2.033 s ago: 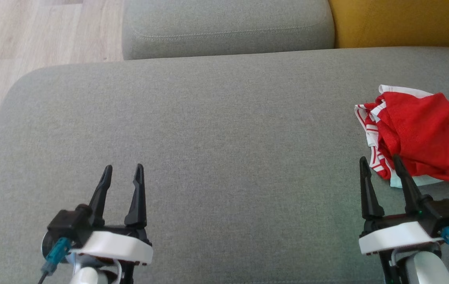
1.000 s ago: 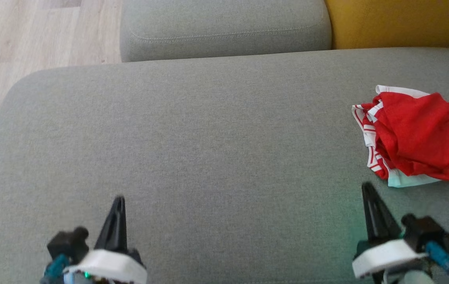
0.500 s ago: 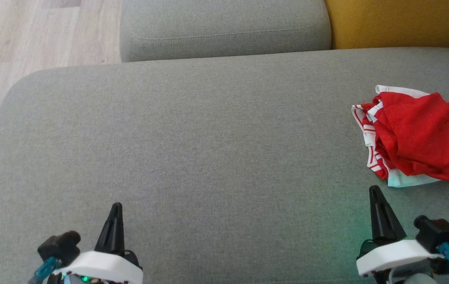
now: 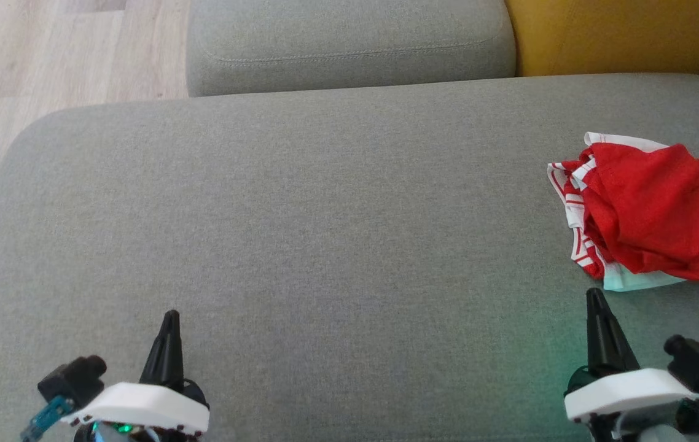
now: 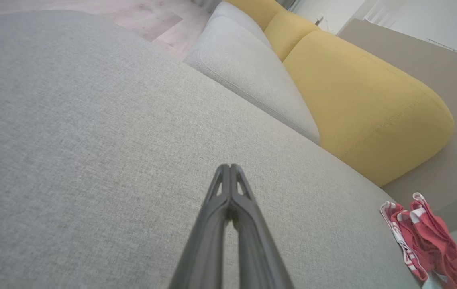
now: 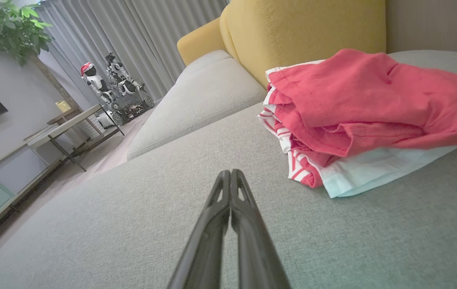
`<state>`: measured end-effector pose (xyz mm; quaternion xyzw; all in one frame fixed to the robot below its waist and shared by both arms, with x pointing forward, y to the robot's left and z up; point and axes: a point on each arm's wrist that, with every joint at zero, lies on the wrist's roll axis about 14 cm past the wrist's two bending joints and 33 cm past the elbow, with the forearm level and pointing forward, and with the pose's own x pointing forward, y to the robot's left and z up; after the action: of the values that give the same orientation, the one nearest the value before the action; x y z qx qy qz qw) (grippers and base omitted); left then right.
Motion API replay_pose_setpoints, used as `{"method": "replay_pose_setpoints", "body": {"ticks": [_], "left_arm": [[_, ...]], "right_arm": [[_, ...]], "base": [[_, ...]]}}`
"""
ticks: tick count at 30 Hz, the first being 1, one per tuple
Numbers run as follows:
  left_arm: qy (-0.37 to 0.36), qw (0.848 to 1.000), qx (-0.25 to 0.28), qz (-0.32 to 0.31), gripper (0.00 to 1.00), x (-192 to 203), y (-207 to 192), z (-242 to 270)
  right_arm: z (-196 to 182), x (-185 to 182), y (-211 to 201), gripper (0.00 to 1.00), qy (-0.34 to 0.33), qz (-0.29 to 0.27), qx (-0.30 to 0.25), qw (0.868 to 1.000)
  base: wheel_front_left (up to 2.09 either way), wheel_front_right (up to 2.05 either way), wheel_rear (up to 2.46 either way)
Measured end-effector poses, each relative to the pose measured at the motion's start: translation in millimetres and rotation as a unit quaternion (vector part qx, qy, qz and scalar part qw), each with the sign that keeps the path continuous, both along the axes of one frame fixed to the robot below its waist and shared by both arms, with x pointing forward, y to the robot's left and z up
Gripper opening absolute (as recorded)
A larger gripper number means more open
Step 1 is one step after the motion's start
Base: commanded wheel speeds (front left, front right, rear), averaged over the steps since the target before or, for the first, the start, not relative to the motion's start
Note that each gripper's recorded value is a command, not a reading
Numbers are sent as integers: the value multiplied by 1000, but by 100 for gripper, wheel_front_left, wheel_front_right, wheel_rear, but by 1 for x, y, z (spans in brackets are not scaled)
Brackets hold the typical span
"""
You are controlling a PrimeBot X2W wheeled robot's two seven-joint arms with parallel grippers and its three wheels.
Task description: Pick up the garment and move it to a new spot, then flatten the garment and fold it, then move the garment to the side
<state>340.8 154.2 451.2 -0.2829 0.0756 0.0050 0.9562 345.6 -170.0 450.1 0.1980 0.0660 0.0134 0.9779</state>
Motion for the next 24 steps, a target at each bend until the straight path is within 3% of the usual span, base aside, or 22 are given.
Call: {"method": "replay_pose_setpoints", "body": {"ticks": [24], "left_arm": [[19, 992, -121, 26, 0, 6, 9, -2]], "right_arm": [[3, 6, -12, 0, 11, -45, 144, 988]], "base": [[0, 0, 0]]}}
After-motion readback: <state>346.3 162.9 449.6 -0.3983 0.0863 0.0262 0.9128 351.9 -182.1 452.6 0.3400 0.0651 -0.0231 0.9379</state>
